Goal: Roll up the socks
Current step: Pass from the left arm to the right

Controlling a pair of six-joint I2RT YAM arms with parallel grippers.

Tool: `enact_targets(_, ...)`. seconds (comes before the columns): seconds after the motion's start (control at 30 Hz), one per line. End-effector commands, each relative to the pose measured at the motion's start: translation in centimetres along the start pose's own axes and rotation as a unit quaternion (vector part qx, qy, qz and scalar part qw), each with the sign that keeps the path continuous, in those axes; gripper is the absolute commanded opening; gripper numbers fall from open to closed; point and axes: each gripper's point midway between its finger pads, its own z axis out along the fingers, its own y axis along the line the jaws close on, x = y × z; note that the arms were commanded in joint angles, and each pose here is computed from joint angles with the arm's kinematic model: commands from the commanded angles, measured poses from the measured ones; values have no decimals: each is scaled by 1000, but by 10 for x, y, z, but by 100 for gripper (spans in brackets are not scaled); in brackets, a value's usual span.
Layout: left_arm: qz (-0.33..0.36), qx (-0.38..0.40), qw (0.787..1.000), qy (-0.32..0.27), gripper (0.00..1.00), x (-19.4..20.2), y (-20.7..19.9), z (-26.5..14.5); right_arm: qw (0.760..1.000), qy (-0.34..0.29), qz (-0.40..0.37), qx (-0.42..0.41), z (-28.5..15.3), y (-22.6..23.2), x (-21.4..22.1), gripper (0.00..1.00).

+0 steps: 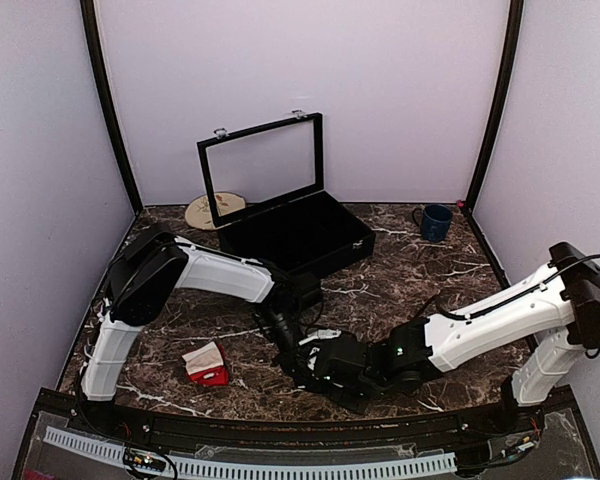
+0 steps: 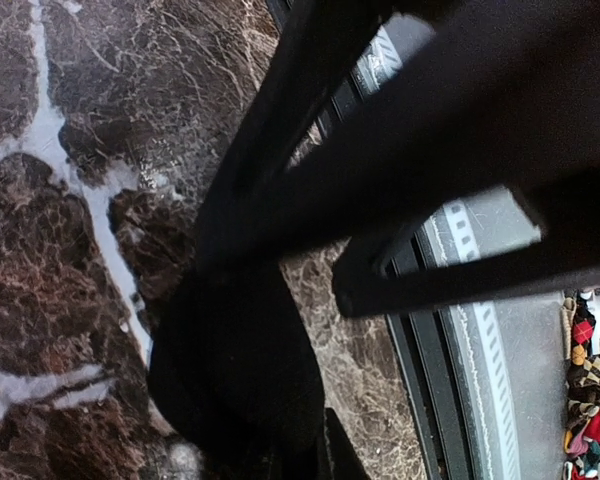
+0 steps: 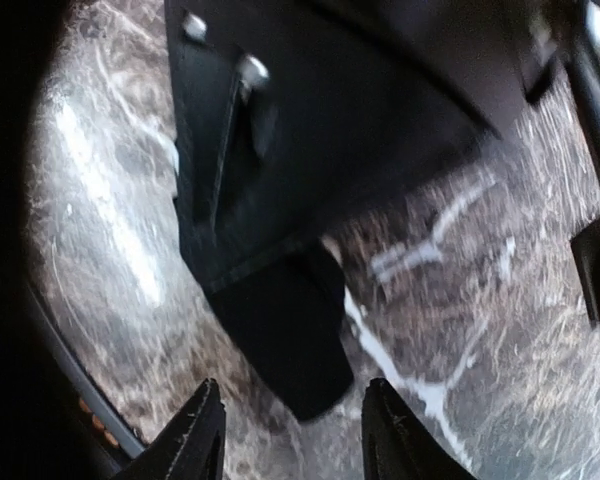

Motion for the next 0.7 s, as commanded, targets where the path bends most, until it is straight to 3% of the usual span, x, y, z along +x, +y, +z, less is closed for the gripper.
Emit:
enact_targets(0.0, -49, -12, 996, 71, 12, 47, 14, 10, 999, -23, -47, 3, 4, 7, -23, 50)
enact_targets(0.47, -42, 8, 997, 62, 17, 45, 6, 8, 997, -2, -71, -3, 35, 2, -16, 50)
enact_targets(0.57, -41, 10, 997, 62, 17, 45, 5, 8, 997, 0, -70, -17, 42, 3, -18, 46)
enact_targets(0.67, -41, 10, 997, 61, 17, 45, 5, 8, 997, 14, -72, -33, 50, 5, -15, 33)
